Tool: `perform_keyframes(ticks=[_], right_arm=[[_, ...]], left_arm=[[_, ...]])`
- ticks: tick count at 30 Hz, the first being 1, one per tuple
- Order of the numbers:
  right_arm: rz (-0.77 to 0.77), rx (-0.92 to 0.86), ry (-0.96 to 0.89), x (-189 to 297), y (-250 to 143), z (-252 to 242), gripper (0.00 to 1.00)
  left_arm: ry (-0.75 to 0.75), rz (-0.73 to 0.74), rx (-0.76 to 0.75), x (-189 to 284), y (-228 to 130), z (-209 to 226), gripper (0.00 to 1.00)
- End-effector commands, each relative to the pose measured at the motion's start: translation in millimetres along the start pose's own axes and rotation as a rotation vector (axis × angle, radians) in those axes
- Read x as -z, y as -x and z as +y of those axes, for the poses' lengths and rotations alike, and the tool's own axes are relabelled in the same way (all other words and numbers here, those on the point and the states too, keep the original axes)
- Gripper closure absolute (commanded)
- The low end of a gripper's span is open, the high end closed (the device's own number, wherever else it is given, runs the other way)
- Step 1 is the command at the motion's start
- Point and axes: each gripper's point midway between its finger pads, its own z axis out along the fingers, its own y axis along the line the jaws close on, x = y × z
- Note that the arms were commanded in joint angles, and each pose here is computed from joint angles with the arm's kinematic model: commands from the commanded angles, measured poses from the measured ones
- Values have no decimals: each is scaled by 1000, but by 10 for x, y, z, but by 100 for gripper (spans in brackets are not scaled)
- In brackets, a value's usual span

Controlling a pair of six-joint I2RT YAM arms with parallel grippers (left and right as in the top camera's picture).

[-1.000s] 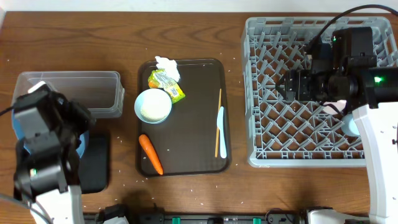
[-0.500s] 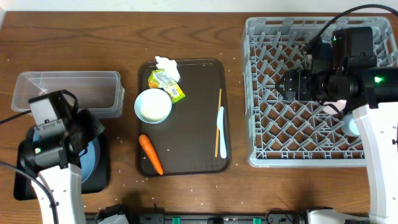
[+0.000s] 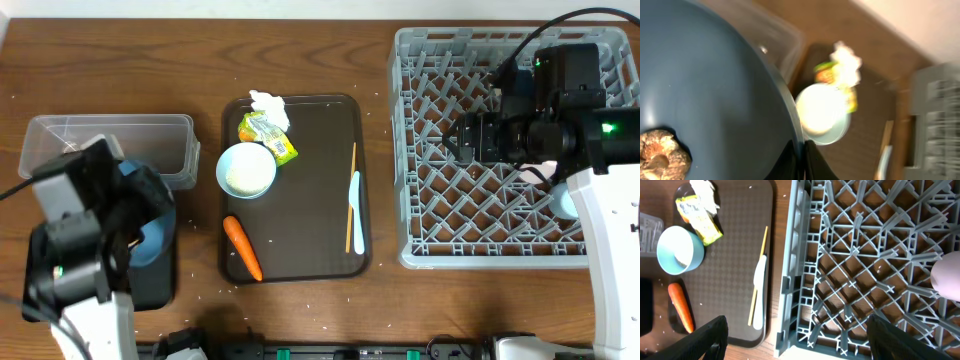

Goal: Sort waste into correct bins and load items into the dishwasher rack
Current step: 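Tilt the blue plate with the left gripper to drop the scrap onto the black tray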

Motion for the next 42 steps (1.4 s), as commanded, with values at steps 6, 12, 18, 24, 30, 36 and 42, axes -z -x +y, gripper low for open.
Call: perform_keyframes(ticks=[6,12,18,24,30,36,42], right_arm=[[6,18,2,-11,-13,28,18],[5,18,2,-11,-11,29,16],[7,17,2,-13,-15,27,15],[6,18,2,-11,-13,29,15],[10,16,2,-13,-24,27,15],[10,17,1,-13,-23,28,15],[8,17,1,-13,-18,27,15]], left_arm=[[-139,-75,65,302,110,-105,94],[-364,-123,12,458,264,-407,94],[-405,-128,111,541,304,-358,94],[-494,-143,139,678,346,-386,94],[-480,-194,234,805,419,-266,94],[-456,-218,271,857,419,-177,94],[-576,-272,257,1097,503,-219,94]])
